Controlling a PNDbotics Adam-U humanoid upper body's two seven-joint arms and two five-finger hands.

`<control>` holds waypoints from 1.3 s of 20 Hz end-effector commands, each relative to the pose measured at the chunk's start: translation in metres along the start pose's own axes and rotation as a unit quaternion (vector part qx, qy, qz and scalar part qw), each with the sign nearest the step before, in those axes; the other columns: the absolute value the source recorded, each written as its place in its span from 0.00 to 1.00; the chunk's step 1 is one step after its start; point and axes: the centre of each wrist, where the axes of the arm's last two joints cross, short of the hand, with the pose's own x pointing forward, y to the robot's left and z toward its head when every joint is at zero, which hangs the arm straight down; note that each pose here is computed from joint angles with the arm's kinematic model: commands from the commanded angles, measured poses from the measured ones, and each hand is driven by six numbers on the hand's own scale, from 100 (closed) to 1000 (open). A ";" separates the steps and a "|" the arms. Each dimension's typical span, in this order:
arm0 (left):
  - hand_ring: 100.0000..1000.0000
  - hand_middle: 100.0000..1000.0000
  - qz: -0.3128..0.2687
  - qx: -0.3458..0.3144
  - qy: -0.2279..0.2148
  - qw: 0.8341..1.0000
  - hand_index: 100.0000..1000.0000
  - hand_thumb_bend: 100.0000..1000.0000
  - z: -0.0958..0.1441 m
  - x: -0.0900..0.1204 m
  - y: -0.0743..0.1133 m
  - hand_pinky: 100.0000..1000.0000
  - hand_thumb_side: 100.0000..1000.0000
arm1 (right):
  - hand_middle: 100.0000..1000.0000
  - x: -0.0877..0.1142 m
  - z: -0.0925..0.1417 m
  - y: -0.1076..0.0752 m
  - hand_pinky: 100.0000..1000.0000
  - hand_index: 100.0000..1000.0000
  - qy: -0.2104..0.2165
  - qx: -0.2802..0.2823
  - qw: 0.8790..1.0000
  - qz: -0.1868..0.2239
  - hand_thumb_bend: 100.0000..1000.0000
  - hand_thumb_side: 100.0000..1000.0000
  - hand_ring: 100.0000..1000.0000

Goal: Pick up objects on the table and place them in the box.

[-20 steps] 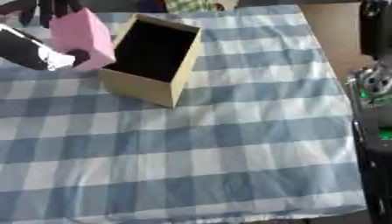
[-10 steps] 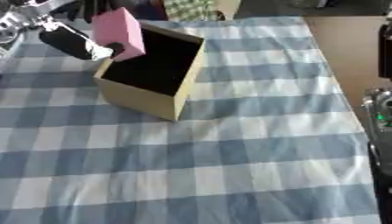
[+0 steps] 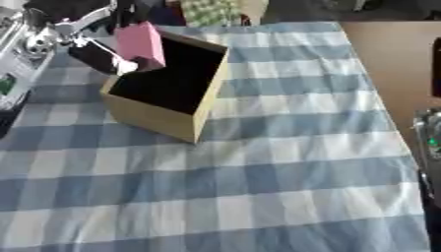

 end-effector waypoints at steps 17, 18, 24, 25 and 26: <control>0.39 0.35 -0.026 0.032 -0.043 0.998 0.58 0.00 -0.013 0.023 0.018 0.26 0.18 | 0.60 0.005 -0.006 0.001 0.84 0.71 -0.012 -0.004 1.000 -0.012 0.00 0.92 0.66; 0.41 0.38 -0.027 0.024 -0.039 0.999 0.61 0.00 -0.013 0.022 0.016 0.30 0.19 | 0.60 0.005 -0.006 0.001 0.84 0.71 -0.012 -0.004 1.000 -0.012 0.00 0.92 0.66; 0.57 0.50 -0.034 -0.050 -0.002 0.998 0.69 0.11 -0.015 0.013 -0.004 0.49 0.30 | 0.60 0.005 -0.007 0.000 0.84 0.71 -0.012 -0.007 1.000 -0.012 0.00 0.92 0.66; 0.59 0.52 -0.036 -0.062 0.005 0.997 0.71 0.14 -0.015 0.012 -0.007 0.51 0.32 | 0.60 0.005 -0.007 0.000 0.84 0.71 -0.012 -0.007 1.000 -0.013 0.00 0.92 0.66; 0.62 0.54 -0.036 -0.071 0.010 0.997 0.72 0.17 -0.015 0.011 -0.008 0.53 0.34 | 0.60 0.005 -0.007 0.000 0.84 0.71 -0.012 -0.007 1.000 -0.013 0.00 0.92 0.66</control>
